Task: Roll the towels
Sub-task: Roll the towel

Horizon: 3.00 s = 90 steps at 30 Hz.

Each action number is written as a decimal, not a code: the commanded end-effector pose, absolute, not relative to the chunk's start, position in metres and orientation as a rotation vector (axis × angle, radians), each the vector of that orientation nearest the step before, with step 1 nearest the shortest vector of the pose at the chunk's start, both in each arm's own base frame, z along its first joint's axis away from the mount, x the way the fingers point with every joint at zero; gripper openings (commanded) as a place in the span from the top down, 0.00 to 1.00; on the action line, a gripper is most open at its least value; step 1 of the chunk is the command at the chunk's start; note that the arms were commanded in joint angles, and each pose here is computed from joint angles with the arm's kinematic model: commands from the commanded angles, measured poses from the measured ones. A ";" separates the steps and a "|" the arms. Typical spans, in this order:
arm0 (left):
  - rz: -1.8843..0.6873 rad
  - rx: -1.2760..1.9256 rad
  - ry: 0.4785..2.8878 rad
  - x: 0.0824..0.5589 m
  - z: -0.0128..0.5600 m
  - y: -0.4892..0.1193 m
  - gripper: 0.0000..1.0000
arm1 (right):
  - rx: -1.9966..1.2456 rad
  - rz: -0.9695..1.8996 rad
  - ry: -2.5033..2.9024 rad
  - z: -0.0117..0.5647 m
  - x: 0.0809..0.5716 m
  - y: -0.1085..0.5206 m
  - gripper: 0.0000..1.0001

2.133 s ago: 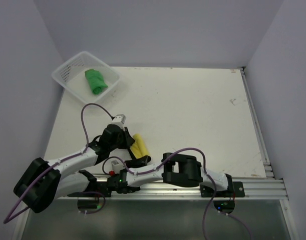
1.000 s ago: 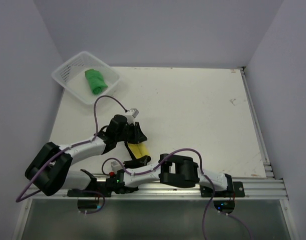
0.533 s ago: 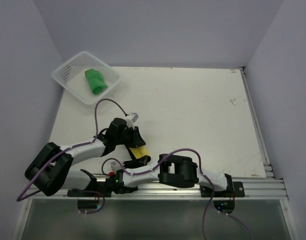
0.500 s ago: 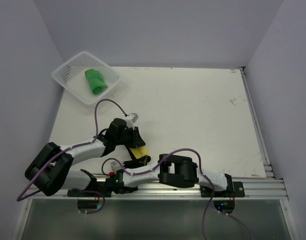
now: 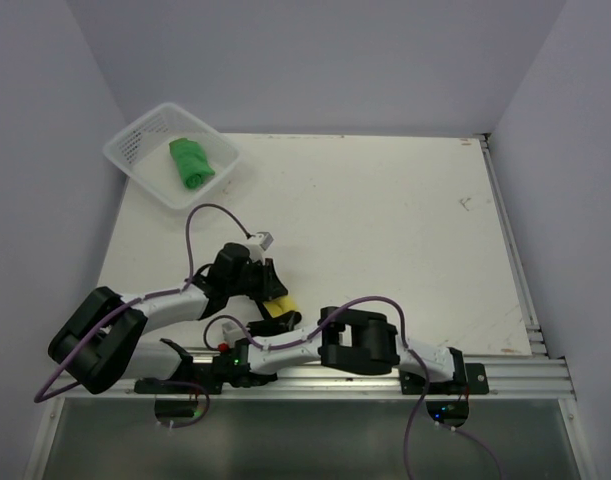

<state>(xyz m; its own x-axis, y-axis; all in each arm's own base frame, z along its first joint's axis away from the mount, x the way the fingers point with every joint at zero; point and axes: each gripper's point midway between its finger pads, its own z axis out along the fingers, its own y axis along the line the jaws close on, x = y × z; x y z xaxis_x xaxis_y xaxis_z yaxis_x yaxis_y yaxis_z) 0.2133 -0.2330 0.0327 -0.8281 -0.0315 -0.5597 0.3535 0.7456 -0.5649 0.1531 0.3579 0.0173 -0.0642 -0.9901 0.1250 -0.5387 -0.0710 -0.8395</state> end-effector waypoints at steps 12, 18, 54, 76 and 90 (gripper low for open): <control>-0.864 0.185 2.433 0.207 0.016 -0.221 0.75 | -1.334 -0.250 2.097 -0.009 0.115 0.381 0.63; -0.860 0.176 2.429 0.208 0.015 -0.220 0.75 | -1.221 -0.152 2.100 0.019 0.116 0.379 0.58; -0.889 0.167 2.395 0.211 0.019 -0.223 0.75 | -0.490 0.760 2.277 0.118 0.137 0.360 0.45; -0.914 0.142 2.386 0.201 0.015 -0.219 0.75 | -0.389 0.725 2.489 0.031 0.151 0.358 0.49; -0.886 0.136 2.373 0.206 0.017 -0.217 0.74 | -0.436 0.800 2.535 0.007 0.129 0.349 0.84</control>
